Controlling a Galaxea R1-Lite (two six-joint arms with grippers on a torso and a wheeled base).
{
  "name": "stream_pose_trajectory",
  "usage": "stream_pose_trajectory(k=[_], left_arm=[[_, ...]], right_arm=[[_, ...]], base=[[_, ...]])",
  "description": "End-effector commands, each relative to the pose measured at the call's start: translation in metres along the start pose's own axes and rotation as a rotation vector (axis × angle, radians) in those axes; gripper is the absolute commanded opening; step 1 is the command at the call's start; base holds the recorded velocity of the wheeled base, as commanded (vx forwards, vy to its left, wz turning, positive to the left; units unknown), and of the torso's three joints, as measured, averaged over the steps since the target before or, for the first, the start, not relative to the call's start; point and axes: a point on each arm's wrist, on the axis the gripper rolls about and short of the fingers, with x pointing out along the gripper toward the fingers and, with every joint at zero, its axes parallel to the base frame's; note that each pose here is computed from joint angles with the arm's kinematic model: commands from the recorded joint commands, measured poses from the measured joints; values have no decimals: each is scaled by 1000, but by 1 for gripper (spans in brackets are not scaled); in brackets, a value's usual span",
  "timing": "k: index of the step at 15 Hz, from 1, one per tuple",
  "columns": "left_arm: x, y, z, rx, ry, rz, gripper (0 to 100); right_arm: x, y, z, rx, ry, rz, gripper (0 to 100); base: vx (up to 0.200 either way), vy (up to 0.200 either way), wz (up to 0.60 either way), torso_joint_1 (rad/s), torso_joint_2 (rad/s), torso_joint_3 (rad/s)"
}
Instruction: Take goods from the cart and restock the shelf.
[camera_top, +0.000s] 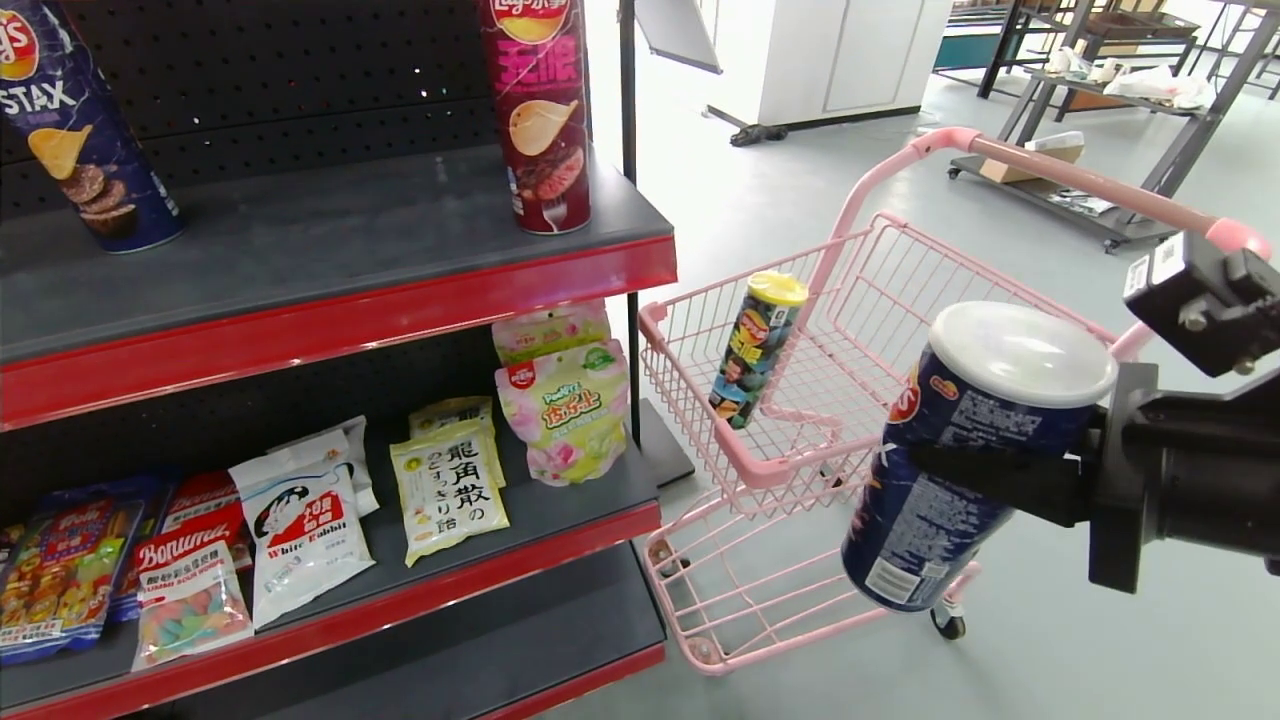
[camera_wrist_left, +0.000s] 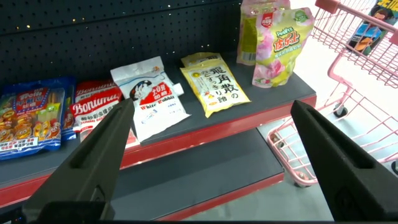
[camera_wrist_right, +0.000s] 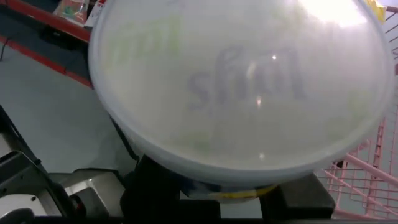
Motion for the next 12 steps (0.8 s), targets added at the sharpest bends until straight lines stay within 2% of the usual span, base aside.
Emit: stream_pose_trajectory(k=[1,6,12], left_arm=[[0,0,0,0,1,0,100],[0,0,0,0,1,0,100],[0,0,0,0,1,0,100]], right_arm=[[9,-2,0,0,4,-1,0],[8,-2,0,0,1,-5,0],[8,-3,6,-5,-18,-2,0]], base=[[0,0,0,0,0,0],[0,0,0,15,-62,-47],[0,0,0,137,-470,-334]])
